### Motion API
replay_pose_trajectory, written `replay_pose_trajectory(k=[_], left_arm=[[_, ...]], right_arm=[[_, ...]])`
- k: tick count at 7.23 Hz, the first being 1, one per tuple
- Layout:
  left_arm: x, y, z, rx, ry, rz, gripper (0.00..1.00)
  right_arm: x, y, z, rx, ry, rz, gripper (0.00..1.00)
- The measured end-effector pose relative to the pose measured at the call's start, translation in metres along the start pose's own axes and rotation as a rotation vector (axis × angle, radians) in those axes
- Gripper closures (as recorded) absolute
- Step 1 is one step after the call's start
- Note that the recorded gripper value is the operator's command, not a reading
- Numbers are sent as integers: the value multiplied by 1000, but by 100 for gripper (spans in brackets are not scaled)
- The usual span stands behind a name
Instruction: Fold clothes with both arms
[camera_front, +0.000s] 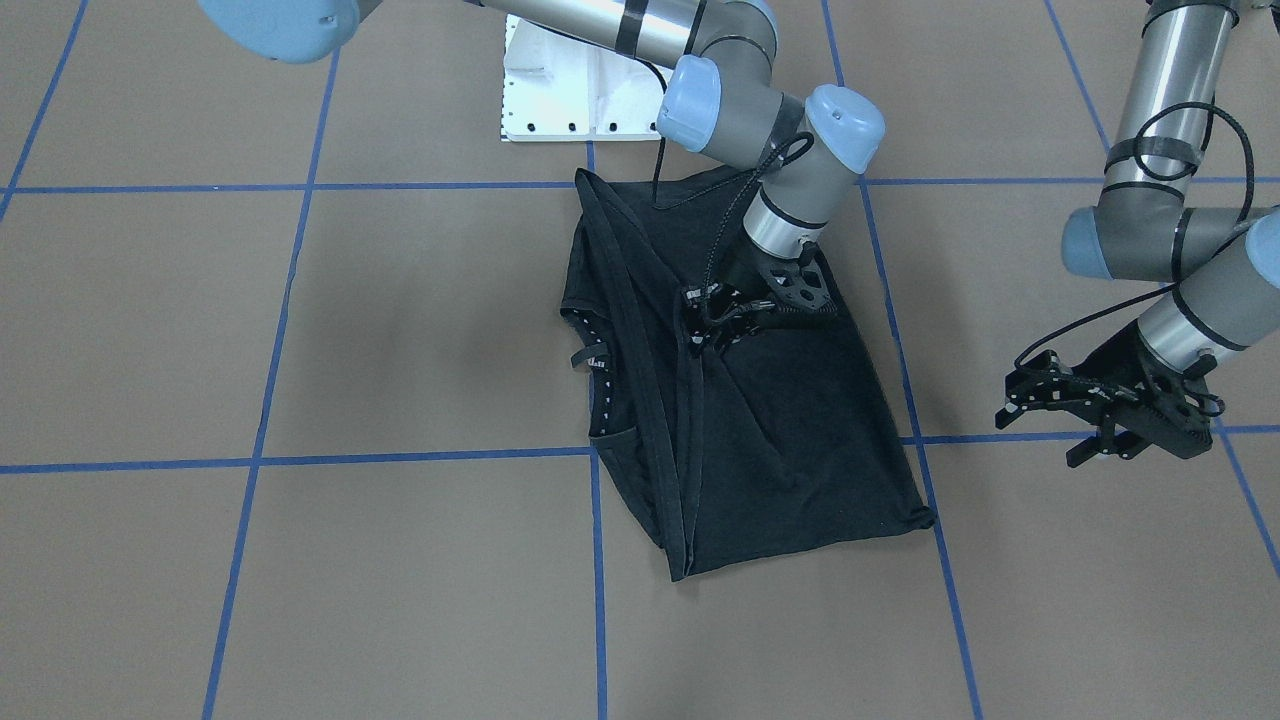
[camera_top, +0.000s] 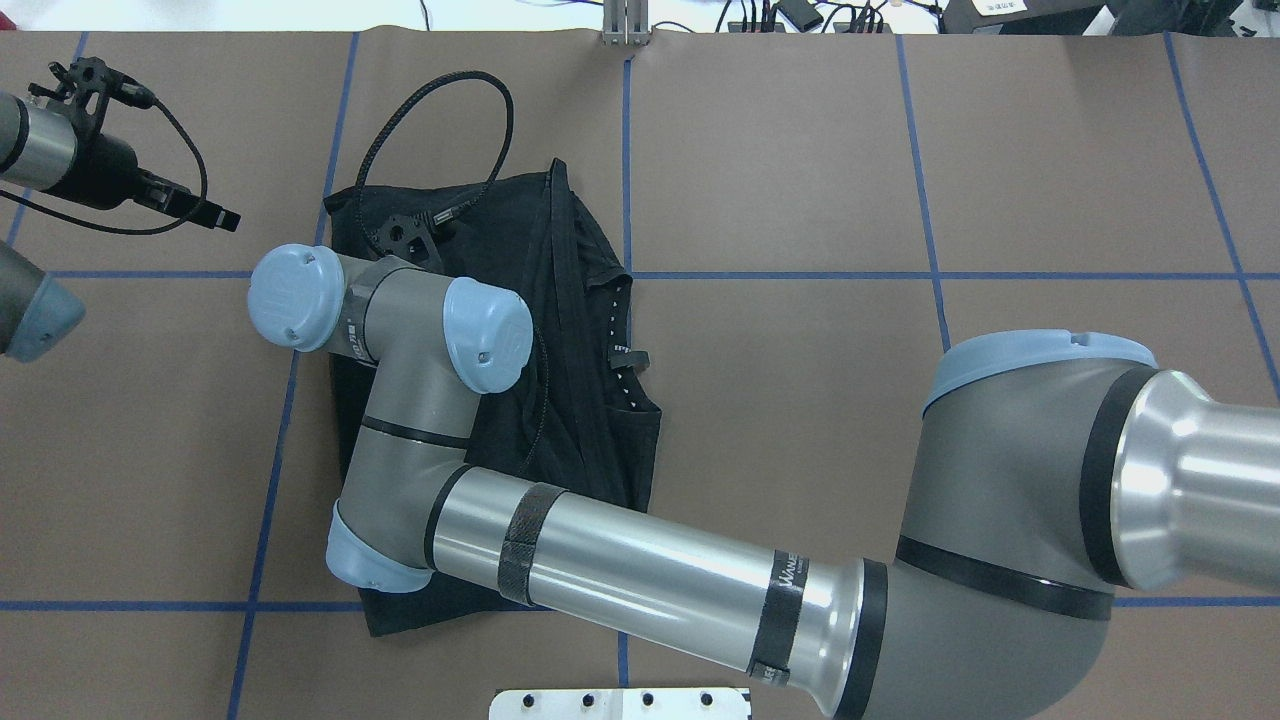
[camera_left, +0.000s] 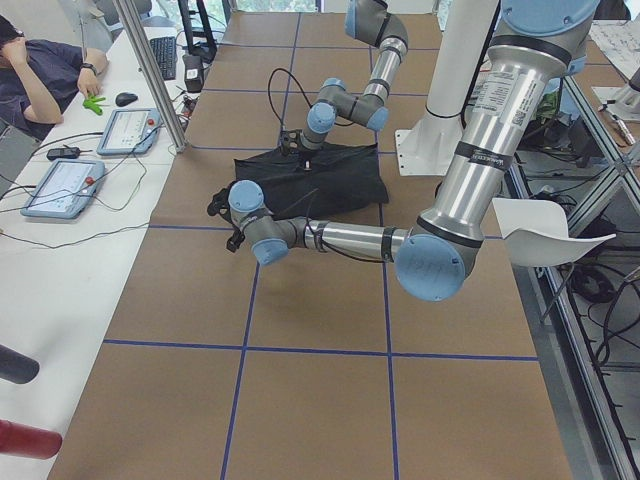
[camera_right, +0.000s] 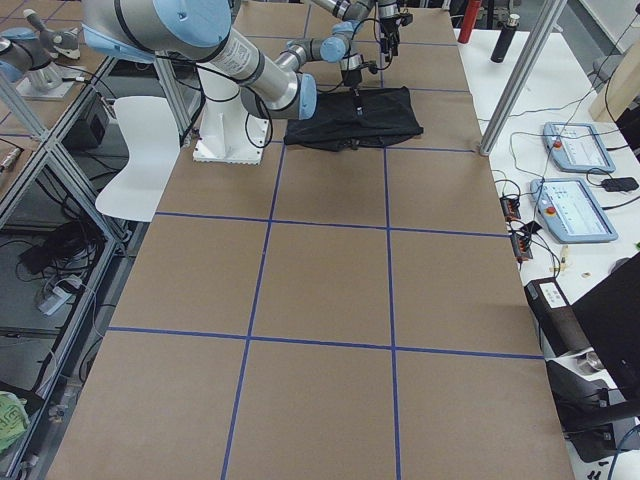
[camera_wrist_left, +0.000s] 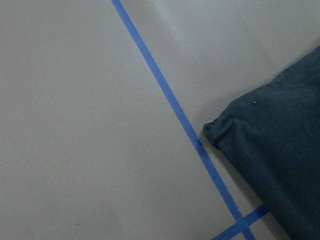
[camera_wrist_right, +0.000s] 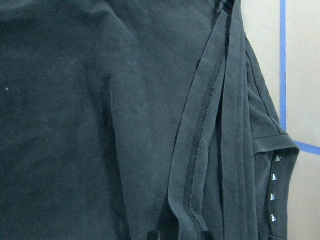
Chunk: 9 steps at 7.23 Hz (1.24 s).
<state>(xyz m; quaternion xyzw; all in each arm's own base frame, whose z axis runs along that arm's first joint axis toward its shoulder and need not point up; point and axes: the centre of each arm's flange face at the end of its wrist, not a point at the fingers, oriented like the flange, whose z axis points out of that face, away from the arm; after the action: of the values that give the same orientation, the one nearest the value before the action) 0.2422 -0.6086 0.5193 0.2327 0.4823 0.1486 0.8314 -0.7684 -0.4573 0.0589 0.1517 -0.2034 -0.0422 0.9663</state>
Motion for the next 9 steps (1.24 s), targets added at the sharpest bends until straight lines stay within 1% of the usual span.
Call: replay_pose_trajectory(k=[1,2,3,6,9], left_arm=[[0,0,0,0,0,0,0],[-1,0,0,0,-1,0,0],[-1,0,0,0,-1,0,0],[-1,1,0,-1,-1,0,0],[-1,0,0,0,-1,-1,0]], right_arm=[[-1,3,6,-7,10,-10,70],[-2,5,9,-12,16,-25,85],[-1,5,11,-13,20,-45,97],[2,0,11,-10,22,-91,100],[5,-3,7,-15,21,-99,100]])
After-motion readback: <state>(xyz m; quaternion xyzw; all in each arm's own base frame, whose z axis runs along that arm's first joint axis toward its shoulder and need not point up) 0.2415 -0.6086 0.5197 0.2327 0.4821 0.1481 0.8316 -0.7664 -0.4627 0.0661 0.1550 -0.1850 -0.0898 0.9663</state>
